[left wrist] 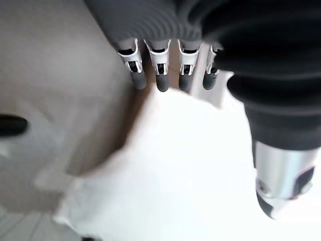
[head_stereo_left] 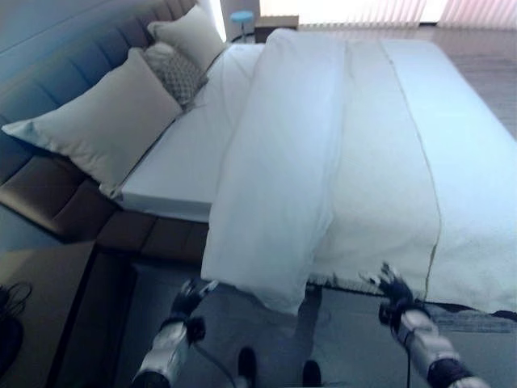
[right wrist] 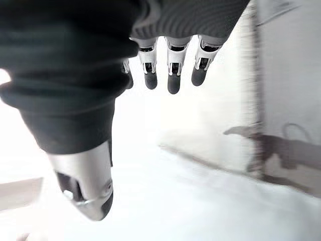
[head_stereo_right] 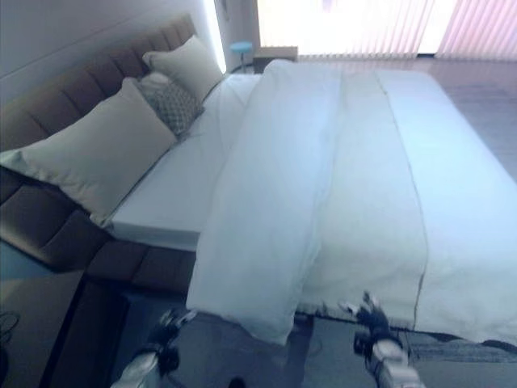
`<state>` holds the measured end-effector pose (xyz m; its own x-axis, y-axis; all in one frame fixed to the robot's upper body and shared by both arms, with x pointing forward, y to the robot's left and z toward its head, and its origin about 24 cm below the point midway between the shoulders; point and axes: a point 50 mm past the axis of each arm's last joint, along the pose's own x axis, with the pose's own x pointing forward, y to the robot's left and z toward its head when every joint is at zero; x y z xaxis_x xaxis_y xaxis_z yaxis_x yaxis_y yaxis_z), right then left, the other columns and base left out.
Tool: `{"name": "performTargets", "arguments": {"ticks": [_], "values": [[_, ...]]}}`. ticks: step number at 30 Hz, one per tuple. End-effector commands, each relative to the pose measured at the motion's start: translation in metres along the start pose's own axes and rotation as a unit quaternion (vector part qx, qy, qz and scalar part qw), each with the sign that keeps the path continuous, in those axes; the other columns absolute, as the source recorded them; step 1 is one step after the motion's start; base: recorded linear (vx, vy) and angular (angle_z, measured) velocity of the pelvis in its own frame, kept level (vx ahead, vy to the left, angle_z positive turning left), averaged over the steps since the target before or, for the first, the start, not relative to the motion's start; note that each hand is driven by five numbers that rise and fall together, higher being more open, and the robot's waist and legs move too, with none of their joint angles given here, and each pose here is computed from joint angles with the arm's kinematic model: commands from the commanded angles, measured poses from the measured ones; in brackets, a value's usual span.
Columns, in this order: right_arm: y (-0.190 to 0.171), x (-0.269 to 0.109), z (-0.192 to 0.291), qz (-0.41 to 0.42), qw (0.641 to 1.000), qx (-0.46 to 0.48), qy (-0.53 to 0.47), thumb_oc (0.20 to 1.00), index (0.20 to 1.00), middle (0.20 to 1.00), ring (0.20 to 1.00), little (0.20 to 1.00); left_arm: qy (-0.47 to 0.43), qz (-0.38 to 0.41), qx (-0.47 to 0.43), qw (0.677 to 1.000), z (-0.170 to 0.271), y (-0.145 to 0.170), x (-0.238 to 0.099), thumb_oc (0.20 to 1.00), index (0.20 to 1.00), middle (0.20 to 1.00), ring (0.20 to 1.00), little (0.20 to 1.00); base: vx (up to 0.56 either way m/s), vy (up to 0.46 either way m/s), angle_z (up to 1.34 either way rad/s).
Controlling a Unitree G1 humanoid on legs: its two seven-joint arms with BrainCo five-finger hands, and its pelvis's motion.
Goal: Make the bed
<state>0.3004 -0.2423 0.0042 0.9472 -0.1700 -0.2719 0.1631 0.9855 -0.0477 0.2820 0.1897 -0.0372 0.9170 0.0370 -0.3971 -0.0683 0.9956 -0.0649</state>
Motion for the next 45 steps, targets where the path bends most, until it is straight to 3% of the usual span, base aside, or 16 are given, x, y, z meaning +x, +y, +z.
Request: {"name": "performTargets", "arguments": {"ticks": [1, 5, 6, 7, 11, 14, 16, 22, 33, 45], "values": [[0.041, 0.007, 0.051, 0.091, 0.991, 0.006, -0.099, 1.000, 1.000, 1.000, 1.000, 1.000, -0.091, -0.041, -0.038, 0.994, 0.051, -0.007, 0.009, 1.000, 1.000, 1.000, 1.000, 1.000, 0.08, 0.234, -0.40], [0.091, 0.013, 0.104, 0.162, 0.972, 0.032, -0.167, 1.000, 1.000, 1.000, 1.000, 1.000, -0.174, -0.088, -0.052, 0.980, 0.112, -0.029, 0.017, 1.000, 1.000, 1.000, 1.000, 1.000, -0.01, 0.233, -0.90], [0.091, 0.013, 0.104, 0.162, 0.972, 0.032, -0.167, 1.000, 1.000, 1.000, 1.000, 1.000, -0.174, -0.088, -0.052, 0.980, 0.112, -0.029, 0.017, 1.000, 1.000, 1.000, 1.000, 1.000, -0.07, 0.192, -0.85], [0.107, 0.014, 0.140, 0.183, 0.959, 0.048, -0.209, 1.000, 1.000, 1.000, 1.000, 1.000, -0.205, -0.110, -0.060, 0.971, 0.145, -0.039, 0.021, 1.000, 1.000, 1.000, 1.000, 1.000, -0.04, 0.177, -0.27], [0.125, 0.011, 0.192, 0.218, 0.938, 0.075, -0.258, 1.000, 1.000, 1.000, 1.000, 1.000, -0.254, -0.145, -0.085, 0.952, 0.198, -0.053, 0.021, 1.000, 1.000, 1.000, 1.000, 1.000, 0.04, 0.122, 0.05], [0.128, 0.009, 0.212, 0.234, 0.926, 0.122, -0.271, 1.000, 1.000, 1.000, 1.000, 1.000, -0.260, -0.168, -0.100, 0.946, 0.218, -0.061, 0.021, 1.000, 1.000, 1.000, 1.000, 1.000, 0.15, -0.021, -0.24], [0.141, -0.001, 0.234, 0.276, 0.900, 0.171, -0.289, 1.000, 1.000, 1.000, 1.000, 1.000, -0.265, -0.229, -0.128, 0.928, 0.234, -0.088, 0.015, 1.000, 1.000, 1.000, 1.000, 1.000, 0.14, -0.029, 0.22], [0.157, -0.009, 0.279, 0.294, 0.875, 0.222, -0.315, 1.000, 1.000, 1.000, 1.000, 1.000, -0.278, -0.265, -0.166, 0.908, 0.272, -0.110, 0.009, 1.000, 1.000, 1.000, 1.000, 1.000, 0.07, -0.087, 0.21], [0.164, -0.015, 0.331, 0.258, 0.892, 0.134, -0.347, 1.000, 1.000, 1.000, 1.000, 1.000, -0.334, -0.252, -0.154, 0.895, 0.331, -0.123, -0.009, 1.000, 1.000, 1.000, 1.000, 1.000, 0.06, -0.065, 0.10], [0.158, -0.008, 0.342, 0.187, 0.919, 0.082, -0.338, 1.000, 1.000, 1.000, 1.000, 1.000, -0.380, -0.156, -0.136, 0.901, 0.371, -0.095, -0.018, 1.000, 1.000, 1.000, 1.000, 1.000, 0.02, -0.023, 0.03]]}}
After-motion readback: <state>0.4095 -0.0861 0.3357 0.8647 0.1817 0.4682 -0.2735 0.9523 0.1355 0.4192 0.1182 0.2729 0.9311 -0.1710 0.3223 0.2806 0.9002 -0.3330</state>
